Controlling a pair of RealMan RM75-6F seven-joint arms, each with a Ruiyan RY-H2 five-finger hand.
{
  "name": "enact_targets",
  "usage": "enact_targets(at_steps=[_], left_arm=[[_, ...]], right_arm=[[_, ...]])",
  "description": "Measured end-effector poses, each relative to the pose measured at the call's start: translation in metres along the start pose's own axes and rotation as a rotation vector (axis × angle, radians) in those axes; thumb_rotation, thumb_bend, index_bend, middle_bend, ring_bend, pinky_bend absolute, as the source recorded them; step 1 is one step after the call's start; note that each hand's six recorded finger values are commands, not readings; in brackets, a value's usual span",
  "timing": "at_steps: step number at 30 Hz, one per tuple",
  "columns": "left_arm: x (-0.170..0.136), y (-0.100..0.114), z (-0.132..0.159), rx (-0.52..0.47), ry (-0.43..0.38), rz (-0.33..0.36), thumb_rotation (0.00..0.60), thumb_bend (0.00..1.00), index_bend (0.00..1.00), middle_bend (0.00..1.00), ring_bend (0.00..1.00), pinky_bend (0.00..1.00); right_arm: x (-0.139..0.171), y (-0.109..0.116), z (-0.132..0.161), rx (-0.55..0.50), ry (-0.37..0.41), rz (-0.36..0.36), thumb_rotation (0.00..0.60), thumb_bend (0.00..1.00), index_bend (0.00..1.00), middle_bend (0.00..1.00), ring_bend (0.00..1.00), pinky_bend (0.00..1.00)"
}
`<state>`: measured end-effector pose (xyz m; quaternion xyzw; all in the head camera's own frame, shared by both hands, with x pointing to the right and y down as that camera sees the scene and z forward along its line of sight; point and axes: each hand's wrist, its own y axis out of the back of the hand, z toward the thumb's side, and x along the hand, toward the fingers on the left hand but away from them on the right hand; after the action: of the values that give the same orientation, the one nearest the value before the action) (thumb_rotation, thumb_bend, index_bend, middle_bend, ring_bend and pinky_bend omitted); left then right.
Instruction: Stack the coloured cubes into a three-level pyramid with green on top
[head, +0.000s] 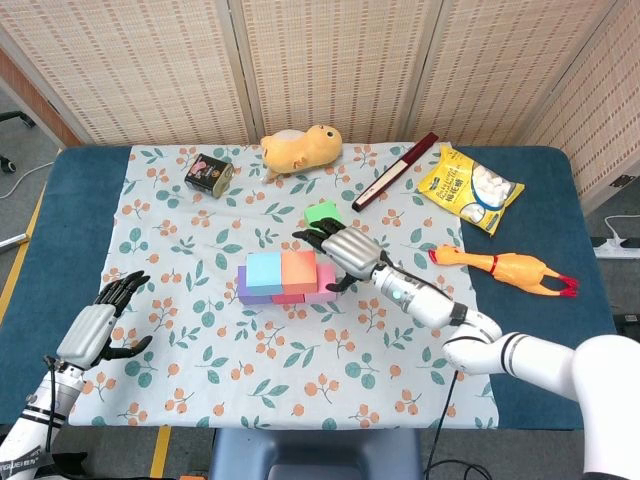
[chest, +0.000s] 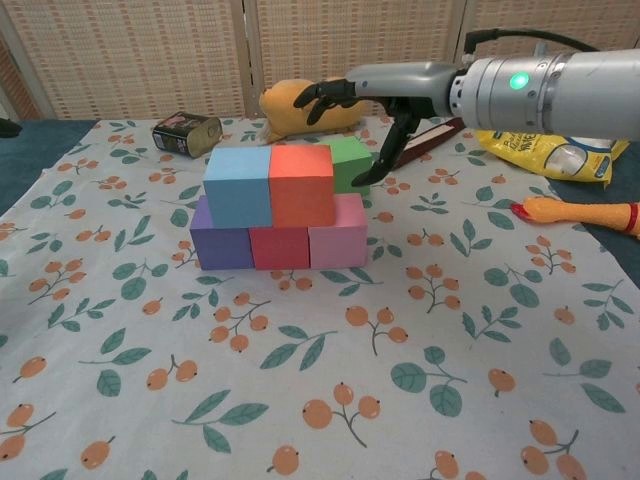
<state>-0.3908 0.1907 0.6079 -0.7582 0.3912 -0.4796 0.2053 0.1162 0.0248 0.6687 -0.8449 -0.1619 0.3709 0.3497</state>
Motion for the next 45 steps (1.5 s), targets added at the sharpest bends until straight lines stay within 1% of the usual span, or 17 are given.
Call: enact_targets(at_steps=[3, 5, 6, 7, 10, 11, 13, 16, 23, 28, 34, 39, 45], left_arm=[[0.0, 0.003, -0.003, 0.001, 0.01, 0.012, 0.6, 0.3, 0.05, 0.0, 0.0, 0.06], [0.0, 0.005, -0.005, 0.005, 0.016, 0.022, 0.6, 0.3, 0.06, 0.0, 0.0, 0.06], [0.0, 0.006, -0.006, 0.013, 0.022, 0.03, 0.6, 0.3, 0.06, 0.0, 0.0, 0.06], [0.0, 0.007, -0.008, 0.021, 0.028, 0.036, 0.6, 0.3, 0.06, 0.0, 0.0, 0.06], [-0.001, 0.011, -0.013, 0.056, 0.053, 0.059, 0.6, 0.3, 0.06, 0.0, 0.0, 0.06], [-0.001, 0.011, -0.014, 0.068, 0.061, 0.066, 0.6, 0.3, 0.06, 0.0, 0.0, 0.06], [-0.002, 0.013, -0.017, 0.093, 0.079, 0.077, 0.6, 0.3, 0.06, 0.0, 0.0, 0.06], [-0.005, 0.012, -0.021, 0.103, 0.105, 0.084, 0.6, 0.3, 0.06, 0.0, 0.0, 0.06], [-0.011, 0.011, -0.023, 0.084, 0.119, 0.084, 0.6, 0.3, 0.07, 0.0, 0.0, 0.06], [-0.014, 0.01, -0.025, 0.075, 0.124, 0.082, 0.6, 0.3, 0.06, 0.0, 0.0, 0.06], [-0.018, 0.009, -0.029, 0.062, 0.131, 0.081, 0.6, 0.3, 0.06, 0.0, 0.0, 0.06], [-0.02, 0.009, -0.031, 0.052, 0.131, 0.081, 0.6, 0.3, 0.06, 0.0, 0.0, 0.06], [-0.021, 0.008, -0.03, 0.046, 0.123, 0.084, 0.6, 0.3, 0.06, 0.0, 0.0, 0.06]], right_arm=[[0.017, 0.019, -0.017, -0.01, -0.041, -0.02, 0.6, 0.09, 0.0, 0.11, 0.0, 0.0], [0.028, 0.032, -0.033, -0.028, -0.087, -0.028, 0.6, 0.16, 0.0, 0.11, 0.0, 0.0], [0.031, 0.036, -0.039, -0.036, -0.108, -0.027, 0.6, 0.23, 0.0, 0.11, 0.0, 0.0], [0.034, 0.038, -0.046, -0.045, -0.13, -0.018, 0.6, 0.29, 0.0, 0.11, 0.0, 0.0], [0.035, 0.037, -0.062, -0.058, -0.185, 0.016, 0.6, 0.39, 0.0, 0.11, 0.0, 0.0], [0.035, 0.037, -0.067, -0.059, -0.203, 0.026, 0.6, 0.4, 0.0, 0.1, 0.0, 0.0], [0.031, 0.037, -0.078, -0.058, -0.238, 0.046, 0.6, 0.47, 0.0, 0.1, 0.0, 0.0], [0.018, 0.034, -0.084, -0.065, -0.267, 0.067, 0.6, 0.53, 0.0, 0.1, 0.0, 0.0], [-0.021, 0.019, -0.076, -0.076, -0.274, 0.105, 0.6, 0.68, 0.0, 0.1, 0.0, 0.0], [-0.043, 0.009, -0.069, -0.08, -0.277, 0.124, 0.6, 0.73, 0.0, 0.1, 0.0, 0.0], [-0.059, -0.003, -0.063, -0.095, -0.282, 0.138, 0.6, 0.74, 0.0, 0.1, 0.0, 0.0], [-0.064, -0.008, -0.062, -0.101, -0.283, 0.142, 0.6, 0.74, 0.0, 0.1, 0.0, 0.0], [-0.055, -0.013, -0.072, -0.085, -0.298, 0.162, 0.6, 0.75, 0.0, 0.1, 0.0, 0.0]])
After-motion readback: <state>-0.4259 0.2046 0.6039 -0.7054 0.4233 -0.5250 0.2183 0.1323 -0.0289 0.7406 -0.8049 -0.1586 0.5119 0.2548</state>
